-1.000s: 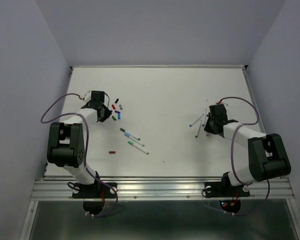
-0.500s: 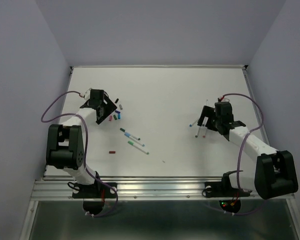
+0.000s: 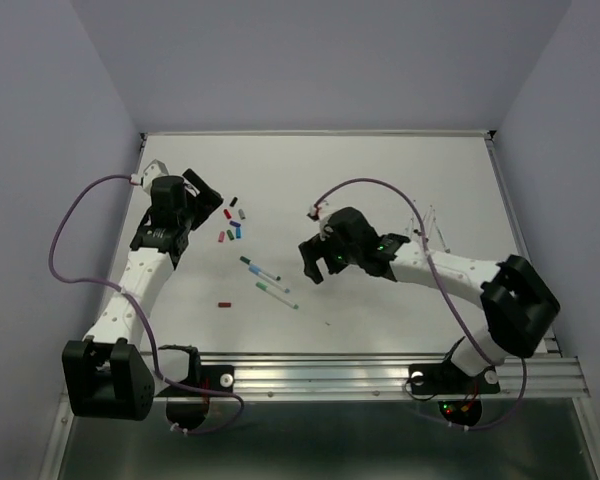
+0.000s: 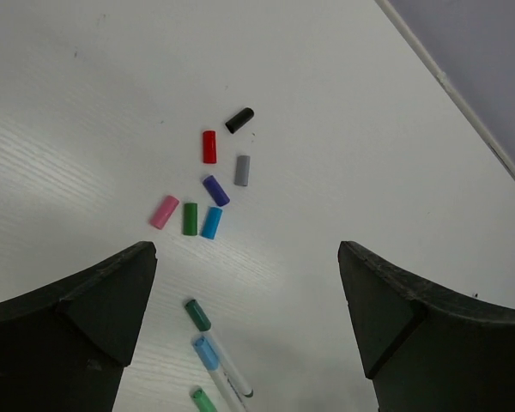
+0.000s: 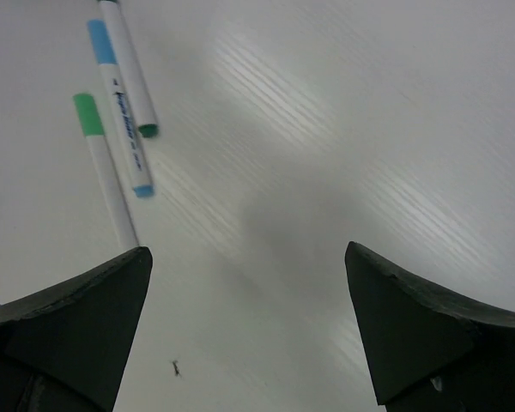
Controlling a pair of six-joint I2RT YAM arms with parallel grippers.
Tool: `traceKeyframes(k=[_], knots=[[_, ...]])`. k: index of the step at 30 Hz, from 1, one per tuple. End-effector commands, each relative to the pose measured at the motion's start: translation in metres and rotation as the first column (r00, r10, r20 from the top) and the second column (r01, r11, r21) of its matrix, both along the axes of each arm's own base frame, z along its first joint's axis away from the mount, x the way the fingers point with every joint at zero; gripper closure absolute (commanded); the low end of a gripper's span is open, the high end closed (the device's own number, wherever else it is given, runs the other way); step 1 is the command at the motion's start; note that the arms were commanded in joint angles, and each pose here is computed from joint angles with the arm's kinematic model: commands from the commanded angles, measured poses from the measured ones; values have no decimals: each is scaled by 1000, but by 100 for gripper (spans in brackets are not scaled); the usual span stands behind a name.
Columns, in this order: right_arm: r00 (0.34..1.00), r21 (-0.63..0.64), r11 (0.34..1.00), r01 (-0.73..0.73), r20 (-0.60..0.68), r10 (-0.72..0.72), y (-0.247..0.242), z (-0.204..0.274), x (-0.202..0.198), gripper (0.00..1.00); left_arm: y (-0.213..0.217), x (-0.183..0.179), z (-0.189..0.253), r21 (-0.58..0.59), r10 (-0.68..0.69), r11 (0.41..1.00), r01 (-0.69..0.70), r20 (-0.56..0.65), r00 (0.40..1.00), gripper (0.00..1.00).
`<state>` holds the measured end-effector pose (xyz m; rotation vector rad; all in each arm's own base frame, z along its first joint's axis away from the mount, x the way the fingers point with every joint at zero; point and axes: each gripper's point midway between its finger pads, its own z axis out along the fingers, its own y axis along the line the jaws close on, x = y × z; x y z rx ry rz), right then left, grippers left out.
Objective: Open the pen caps
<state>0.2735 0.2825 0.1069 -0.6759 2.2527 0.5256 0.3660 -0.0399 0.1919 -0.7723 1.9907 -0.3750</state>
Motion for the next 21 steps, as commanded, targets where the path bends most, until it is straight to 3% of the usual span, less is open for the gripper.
traceKeyframes(k=[1,4,9,21], knots=[[960,-92,970,-226,151,238,65,9,11,0,11,-18,-7,41,31,999,-30,-28,999,1],[943,-201,945,-259,158,292,91,-22,25,0,13,-24,-8,45,40,998,-38,-30,999,1],[941,-232,942,-244,177,287,112,-31,50,0,16,-27,-9,52,52,997,-50,-26,998,1],[912,-301,895,-330,145,384,124,-52,41,0,12,-25,-13,44,25,999,-24,-23,999,1]])
